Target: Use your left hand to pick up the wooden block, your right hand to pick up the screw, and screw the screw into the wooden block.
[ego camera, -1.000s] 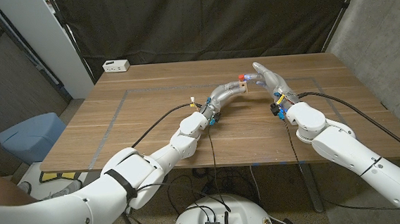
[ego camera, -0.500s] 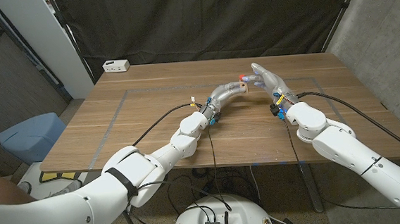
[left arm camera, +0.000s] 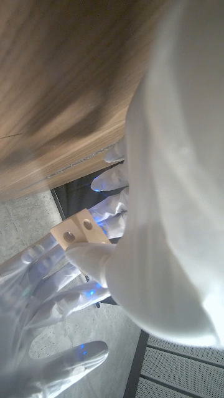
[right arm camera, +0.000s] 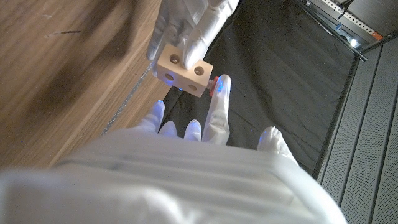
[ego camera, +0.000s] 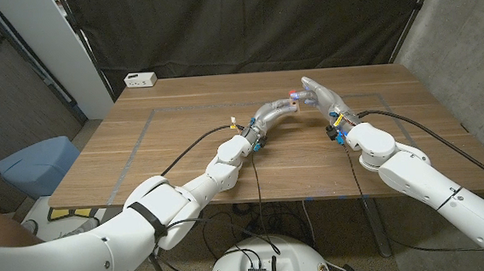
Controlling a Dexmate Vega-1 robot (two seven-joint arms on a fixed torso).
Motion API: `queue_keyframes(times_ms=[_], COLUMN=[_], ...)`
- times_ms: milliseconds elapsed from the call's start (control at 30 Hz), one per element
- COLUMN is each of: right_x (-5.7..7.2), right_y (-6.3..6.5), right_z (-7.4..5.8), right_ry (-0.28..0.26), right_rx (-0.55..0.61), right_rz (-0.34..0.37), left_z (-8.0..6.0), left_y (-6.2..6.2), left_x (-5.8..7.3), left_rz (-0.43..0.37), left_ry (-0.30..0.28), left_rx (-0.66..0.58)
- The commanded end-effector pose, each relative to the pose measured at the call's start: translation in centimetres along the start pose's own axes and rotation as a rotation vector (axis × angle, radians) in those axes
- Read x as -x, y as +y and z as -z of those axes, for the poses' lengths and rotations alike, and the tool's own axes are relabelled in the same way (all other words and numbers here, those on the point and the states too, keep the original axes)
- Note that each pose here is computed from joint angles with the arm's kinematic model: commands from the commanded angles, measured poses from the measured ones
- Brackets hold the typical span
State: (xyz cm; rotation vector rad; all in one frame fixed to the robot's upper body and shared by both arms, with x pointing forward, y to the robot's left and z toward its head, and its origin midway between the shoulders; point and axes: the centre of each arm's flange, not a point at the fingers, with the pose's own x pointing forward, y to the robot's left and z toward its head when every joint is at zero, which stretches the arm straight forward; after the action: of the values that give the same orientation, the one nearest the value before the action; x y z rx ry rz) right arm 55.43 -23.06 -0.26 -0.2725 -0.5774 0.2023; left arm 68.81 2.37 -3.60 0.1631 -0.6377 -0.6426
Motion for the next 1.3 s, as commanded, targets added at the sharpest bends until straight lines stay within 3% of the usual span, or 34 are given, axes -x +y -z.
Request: queue_keyframes(times_ms=[33, 167, 633, 1300], right_x=[0.7, 1.0, 1.1, 0.0], right_y=[-0.7, -0.9, -1.4, -1.4], right_z=[0.1, 0.1, 0.1, -0.1], right_ry=[0.006, 0.010, 0.012, -0.004], right_rx=[-0.005, -0.002, -0.002, 0.014], right_rz=[0.068, 0.105, 0.116, -0.013], left_z=[0.0, 0.0, -0.2, -0.3], left_y=[0.1, 0.1, -0.3, -0.5], left_x=[0.0, 0.0, 0.1, 0.1], left_rz=[-0.001, 0.000, 0.008, 0.015], left_ry=[-0.001, -0.004, -0.010, -0.012], left_rx=[-0.001, -0.002, -0.004, -0.008])
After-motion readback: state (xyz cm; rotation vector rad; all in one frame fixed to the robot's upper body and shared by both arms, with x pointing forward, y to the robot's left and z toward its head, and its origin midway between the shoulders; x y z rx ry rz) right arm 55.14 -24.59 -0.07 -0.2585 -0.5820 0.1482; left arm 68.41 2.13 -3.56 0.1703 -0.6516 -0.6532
